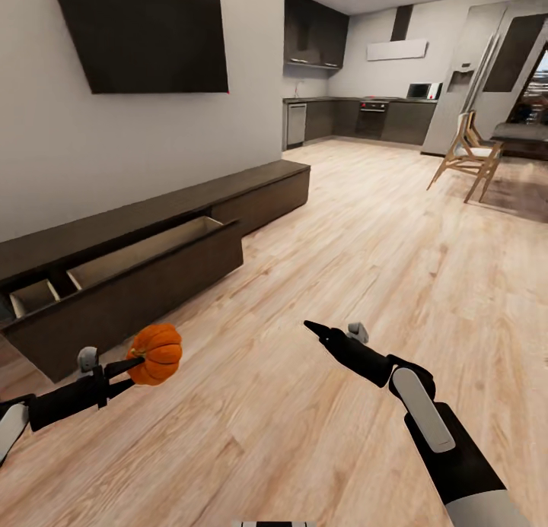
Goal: Place each of the two pumpkins and all three candles from the living room inside a cabinet in the living room (use any cabinet), then make sure every cabinet is closed, and position the cauldron so it is next to a table in the living room.
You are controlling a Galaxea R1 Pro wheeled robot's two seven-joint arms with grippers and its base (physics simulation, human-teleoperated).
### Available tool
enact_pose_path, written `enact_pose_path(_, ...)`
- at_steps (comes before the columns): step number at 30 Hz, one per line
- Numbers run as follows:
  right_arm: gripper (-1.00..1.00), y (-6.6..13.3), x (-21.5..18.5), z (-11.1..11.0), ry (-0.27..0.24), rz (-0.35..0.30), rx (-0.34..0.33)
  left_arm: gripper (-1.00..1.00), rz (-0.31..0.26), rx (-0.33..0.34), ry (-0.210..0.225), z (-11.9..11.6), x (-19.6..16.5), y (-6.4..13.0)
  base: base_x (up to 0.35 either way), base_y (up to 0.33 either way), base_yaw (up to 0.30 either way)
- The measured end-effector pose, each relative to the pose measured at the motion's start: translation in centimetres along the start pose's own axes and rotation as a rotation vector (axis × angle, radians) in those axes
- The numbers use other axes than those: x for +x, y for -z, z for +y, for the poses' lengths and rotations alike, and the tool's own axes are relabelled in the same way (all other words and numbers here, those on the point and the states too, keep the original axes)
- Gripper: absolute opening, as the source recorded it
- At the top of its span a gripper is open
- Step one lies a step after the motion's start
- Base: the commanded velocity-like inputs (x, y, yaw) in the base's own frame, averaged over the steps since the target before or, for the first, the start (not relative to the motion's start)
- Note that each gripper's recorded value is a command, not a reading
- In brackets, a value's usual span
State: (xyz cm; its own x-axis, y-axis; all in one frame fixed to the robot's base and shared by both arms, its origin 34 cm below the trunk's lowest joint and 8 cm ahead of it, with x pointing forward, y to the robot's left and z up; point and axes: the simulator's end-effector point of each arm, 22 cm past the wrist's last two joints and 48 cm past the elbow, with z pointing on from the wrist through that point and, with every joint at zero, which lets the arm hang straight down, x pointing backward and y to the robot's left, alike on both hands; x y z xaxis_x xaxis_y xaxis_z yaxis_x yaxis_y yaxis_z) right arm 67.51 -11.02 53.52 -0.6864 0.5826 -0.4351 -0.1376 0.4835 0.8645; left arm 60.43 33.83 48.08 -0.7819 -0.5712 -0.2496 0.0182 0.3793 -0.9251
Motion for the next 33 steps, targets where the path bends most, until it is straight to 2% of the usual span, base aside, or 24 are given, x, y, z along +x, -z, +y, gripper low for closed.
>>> enact_pose_path(15,1.0,0.0,0.0,0.2,0.0,0.0,-0.01,-1.0,-0.002,0.002,-0.001,-0.1,-0.1,0.0,0.22,-0.189,-0.288)
enact_pose_path(33,1.0,0.3,-0.3,1.4,0.01,-0.007,-0.04,-1.0,-0.006,0.01,-0.012,-0.8,-0.2,0.2,0.312,-0.012,-0.27)
